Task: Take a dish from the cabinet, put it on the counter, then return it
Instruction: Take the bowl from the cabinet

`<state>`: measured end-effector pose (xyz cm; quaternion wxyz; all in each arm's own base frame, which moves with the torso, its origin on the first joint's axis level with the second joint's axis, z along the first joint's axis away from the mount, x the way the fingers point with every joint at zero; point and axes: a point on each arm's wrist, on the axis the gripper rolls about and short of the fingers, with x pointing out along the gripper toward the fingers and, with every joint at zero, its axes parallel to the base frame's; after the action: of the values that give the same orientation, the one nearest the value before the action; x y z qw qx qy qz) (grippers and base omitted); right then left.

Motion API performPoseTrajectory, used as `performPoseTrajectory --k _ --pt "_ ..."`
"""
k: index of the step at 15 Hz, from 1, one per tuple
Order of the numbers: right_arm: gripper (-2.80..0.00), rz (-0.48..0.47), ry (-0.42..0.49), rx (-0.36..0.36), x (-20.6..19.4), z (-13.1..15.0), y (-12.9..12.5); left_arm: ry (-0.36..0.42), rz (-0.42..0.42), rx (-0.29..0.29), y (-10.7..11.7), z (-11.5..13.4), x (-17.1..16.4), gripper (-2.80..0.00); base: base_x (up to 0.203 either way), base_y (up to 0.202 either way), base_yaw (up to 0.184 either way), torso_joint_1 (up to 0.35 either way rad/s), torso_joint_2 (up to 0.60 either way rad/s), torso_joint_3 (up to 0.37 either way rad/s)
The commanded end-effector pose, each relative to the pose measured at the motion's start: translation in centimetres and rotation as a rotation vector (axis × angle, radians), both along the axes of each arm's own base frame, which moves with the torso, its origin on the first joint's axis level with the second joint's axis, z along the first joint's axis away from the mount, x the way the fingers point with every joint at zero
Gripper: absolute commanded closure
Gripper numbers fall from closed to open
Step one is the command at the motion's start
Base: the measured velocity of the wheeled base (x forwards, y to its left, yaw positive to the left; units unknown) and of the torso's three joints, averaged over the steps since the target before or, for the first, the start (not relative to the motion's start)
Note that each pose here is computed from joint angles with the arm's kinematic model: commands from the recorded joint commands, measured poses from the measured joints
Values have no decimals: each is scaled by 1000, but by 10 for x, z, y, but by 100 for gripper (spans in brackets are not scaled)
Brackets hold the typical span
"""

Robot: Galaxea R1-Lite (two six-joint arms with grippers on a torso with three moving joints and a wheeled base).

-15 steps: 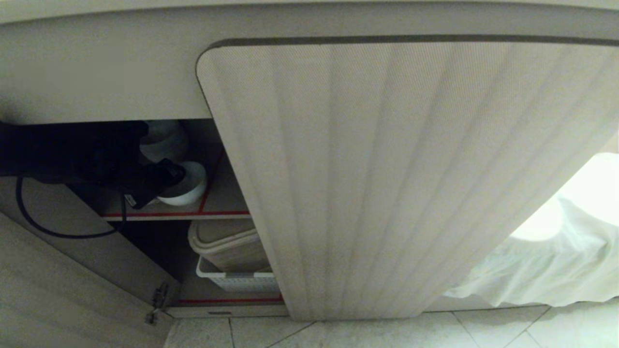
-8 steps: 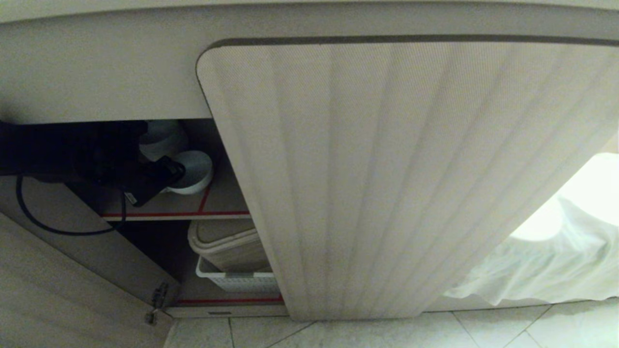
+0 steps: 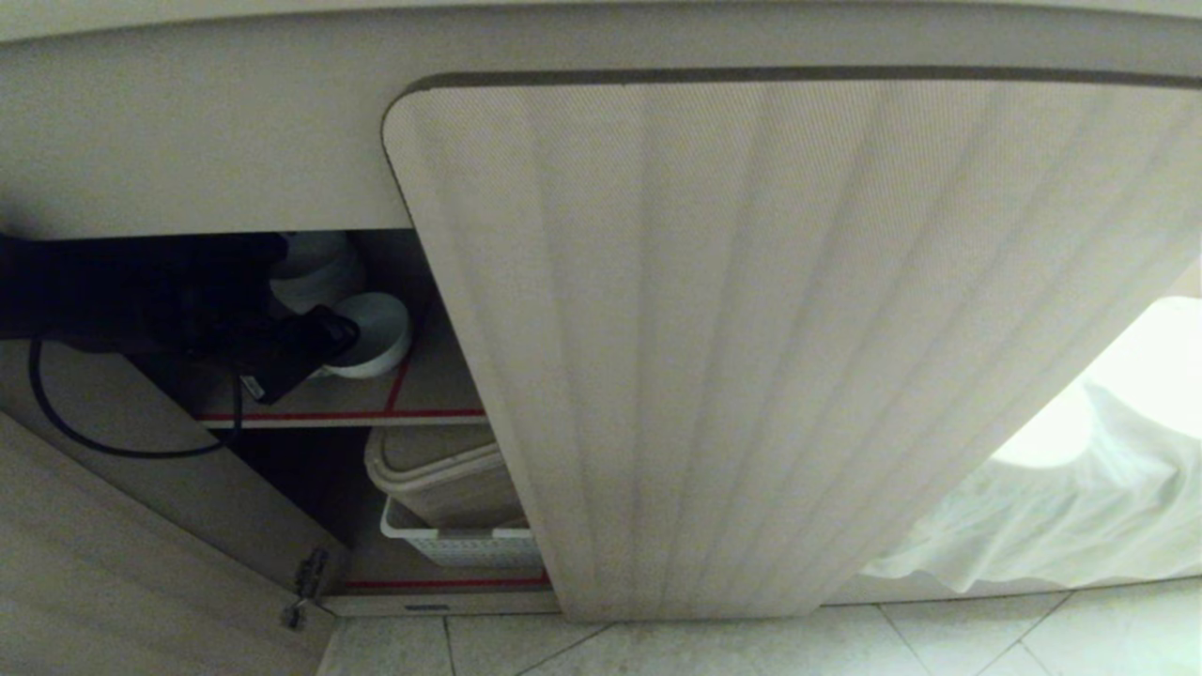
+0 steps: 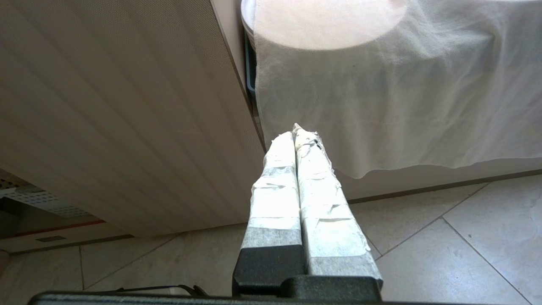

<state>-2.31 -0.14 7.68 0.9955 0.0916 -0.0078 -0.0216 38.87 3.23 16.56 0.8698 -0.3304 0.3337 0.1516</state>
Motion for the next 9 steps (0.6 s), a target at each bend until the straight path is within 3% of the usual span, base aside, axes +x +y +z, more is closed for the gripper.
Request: performPoseTrajectory --k 1,9 --pt "0 1 1 1 0 0 0 15 2 -5 0 4 -5 0 0 0 0 0 0 0" --pt "0 0 1 1 0 0 0 28 -7 -7 -5 11 -14 0 0 0 0 0 0 0"
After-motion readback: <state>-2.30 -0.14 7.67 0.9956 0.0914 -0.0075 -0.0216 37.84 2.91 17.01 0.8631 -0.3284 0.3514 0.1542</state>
